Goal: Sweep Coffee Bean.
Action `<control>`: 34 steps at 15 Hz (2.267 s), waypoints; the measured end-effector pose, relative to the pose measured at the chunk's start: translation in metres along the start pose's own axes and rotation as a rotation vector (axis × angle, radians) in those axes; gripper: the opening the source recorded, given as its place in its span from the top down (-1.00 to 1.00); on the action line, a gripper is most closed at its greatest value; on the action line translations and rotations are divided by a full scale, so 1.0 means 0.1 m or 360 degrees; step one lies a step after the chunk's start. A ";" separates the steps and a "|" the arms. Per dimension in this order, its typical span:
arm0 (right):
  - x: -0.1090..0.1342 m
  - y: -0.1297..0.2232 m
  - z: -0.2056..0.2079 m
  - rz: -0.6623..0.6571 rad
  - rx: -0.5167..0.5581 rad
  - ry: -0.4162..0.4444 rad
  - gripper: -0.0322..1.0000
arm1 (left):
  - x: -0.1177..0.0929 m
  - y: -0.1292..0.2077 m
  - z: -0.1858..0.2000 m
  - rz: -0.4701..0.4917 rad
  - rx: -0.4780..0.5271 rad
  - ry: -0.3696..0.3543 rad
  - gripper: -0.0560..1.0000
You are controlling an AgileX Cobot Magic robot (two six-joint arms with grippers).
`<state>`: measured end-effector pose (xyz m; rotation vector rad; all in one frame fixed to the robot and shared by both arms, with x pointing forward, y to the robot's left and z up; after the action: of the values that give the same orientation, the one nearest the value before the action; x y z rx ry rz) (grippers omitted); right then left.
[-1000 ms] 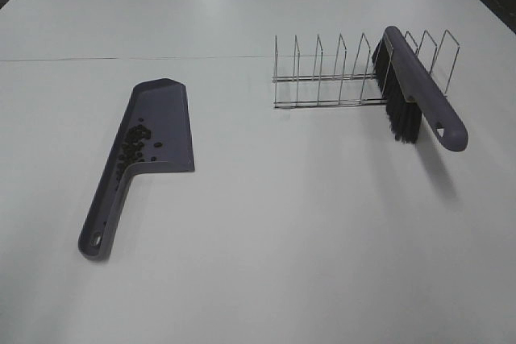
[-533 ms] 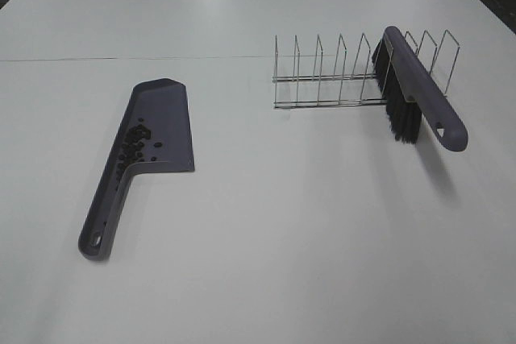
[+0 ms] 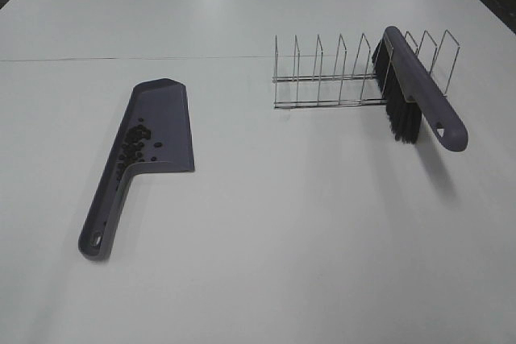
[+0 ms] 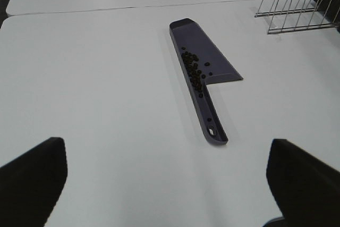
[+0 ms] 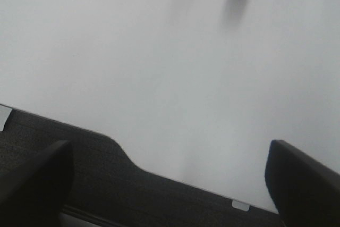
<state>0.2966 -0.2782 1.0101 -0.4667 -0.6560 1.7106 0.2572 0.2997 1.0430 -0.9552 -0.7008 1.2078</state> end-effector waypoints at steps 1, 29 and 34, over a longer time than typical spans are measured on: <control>0.01 0.01 0.03 0.0005 -0.0041 0.0005 -0.72 | 0.00 0.00 0.00 0.0000 -0.0003 0.0000 -0.88; 0.07 0.21 0.34 0.0070 -0.0502 0.0054 -0.72 | 0.04 0.01 0.02 0.0179 -0.0021 -0.0368 -0.87; 0.07 0.21 0.34 0.0071 -0.0501 0.0057 -0.72 | 0.05 0.01 0.02 0.0194 -0.0022 -0.0397 -0.87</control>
<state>0.2583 -0.2809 1.0229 -0.7353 -0.8997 1.6420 0.2563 0.3048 1.0432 -0.8766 -0.8584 1.4476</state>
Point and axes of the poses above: a point on each arm's last joint axis where the gripper is mounted, z pointing back along that axis away from the gripper, x along the wrist's bending axis when the last joint is at zero, y = z × x, the point moved 3 cm from there along -z, pointing out along that axis toward the gripper, and after that the axes turned 1 degree about -z, right-handed, at the moved point
